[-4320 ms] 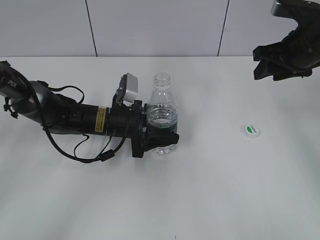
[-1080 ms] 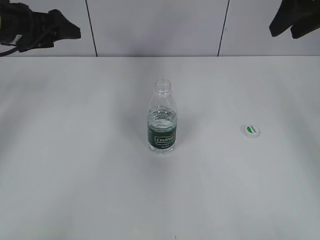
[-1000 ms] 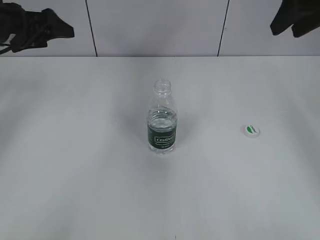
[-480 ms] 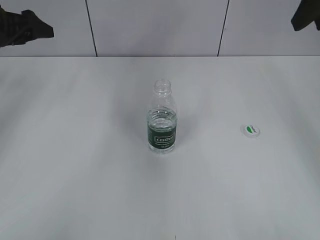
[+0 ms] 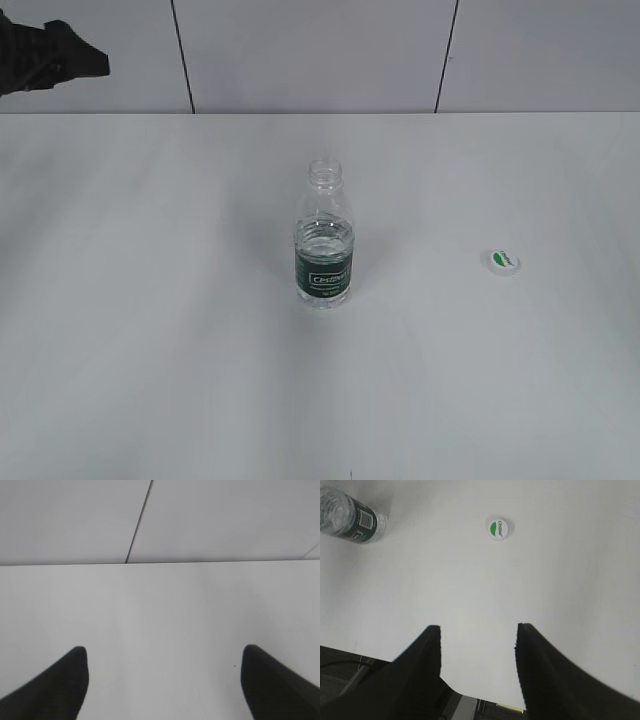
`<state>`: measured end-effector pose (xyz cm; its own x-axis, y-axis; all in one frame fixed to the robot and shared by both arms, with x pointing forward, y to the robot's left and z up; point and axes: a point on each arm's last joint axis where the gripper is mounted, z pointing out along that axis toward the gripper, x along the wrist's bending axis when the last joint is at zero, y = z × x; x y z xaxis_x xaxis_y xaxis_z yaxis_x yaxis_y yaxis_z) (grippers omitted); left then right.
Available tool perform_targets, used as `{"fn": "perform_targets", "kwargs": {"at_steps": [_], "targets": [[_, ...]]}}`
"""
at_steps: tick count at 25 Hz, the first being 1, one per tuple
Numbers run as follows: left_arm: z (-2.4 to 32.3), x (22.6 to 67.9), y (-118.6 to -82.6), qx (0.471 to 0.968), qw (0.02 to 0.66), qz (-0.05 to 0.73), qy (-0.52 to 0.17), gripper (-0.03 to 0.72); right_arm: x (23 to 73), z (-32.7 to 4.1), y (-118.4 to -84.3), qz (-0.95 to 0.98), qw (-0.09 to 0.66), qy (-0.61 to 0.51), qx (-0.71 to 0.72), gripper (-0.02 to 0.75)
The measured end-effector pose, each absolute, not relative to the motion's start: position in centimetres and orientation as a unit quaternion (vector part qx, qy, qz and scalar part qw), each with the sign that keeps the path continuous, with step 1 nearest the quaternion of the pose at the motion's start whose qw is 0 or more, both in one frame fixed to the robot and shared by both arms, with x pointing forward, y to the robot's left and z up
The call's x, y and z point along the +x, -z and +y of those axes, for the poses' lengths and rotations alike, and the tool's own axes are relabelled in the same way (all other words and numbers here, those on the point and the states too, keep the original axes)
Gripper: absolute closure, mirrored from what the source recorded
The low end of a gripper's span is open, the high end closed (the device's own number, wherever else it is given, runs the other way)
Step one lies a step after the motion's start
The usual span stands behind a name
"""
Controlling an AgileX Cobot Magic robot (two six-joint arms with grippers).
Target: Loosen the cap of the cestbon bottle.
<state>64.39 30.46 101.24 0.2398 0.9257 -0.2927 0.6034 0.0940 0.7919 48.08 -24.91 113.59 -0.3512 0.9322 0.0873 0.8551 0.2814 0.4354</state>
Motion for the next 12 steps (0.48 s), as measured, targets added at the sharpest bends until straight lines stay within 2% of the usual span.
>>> {"fn": "perform_targets", "kwargs": {"at_steps": [12], "targets": [[30.1, 64.2, -101.3, 0.656, 0.455, 0.58, -0.161, 0.12, 37.2, -26.5, -112.7, 0.776, 0.183, -0.283, 0.533, 0.365]]}}
